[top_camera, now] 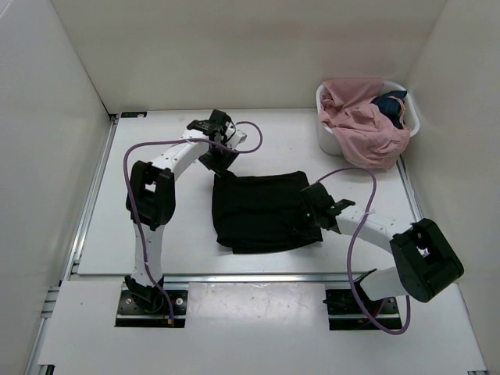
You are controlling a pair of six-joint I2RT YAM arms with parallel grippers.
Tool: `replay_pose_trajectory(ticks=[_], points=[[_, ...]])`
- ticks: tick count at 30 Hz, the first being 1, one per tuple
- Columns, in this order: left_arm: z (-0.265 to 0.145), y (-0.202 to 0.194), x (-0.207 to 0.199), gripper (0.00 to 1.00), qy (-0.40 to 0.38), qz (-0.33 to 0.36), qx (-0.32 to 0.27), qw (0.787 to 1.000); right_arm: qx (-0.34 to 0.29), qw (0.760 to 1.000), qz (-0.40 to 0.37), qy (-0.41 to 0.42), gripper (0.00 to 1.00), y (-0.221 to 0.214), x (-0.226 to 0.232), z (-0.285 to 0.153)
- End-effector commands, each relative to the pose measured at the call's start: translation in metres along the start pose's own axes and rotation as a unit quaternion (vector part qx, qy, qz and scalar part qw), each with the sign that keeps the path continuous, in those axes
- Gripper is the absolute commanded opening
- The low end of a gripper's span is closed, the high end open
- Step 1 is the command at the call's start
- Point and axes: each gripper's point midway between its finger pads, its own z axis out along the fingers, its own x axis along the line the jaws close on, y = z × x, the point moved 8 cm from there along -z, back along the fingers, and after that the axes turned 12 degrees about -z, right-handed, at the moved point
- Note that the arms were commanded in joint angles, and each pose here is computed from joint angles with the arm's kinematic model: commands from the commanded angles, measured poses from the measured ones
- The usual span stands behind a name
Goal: Fold and stack the trousers
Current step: Fold the trousers
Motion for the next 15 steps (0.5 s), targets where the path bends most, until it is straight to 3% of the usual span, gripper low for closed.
replay_pose_trajectory(ticks=[1,5,7,9,15], points=[[-0.016,0.015,0.009,0.66,0.014,-0.020,-0.027,0.999,-0.021,0.999,-0.030,0.033,0.36,0.016,0.015,-0.016],[-0.060,0.023,0.015,0.68,-0.012,-0.014,-0.060,0.998,-0.060,0.994,-0.067,0.064,0.53,0.038,0.034,-0.048],[-0.085,0.001,0.002,0.68,-0.042,0.011,-0.068,0.997,-0.070,0.993,-0.074,0.056,0.62,0.042,0.036,-0.068],[-0.097,-0.033,-0.026,0.69,-0.082,0.069,-0.055,0.993,-0.094,0.992,-0.073,0.046,0.65,0.047,0.038,-0.088],[-0.092,-0.115,-0.094,0.75,-0.128,0.215,-0.008,0.968,-0.068,0.997,-0.026,-0.039,0.76,0.030,-0.003,-0.088]])
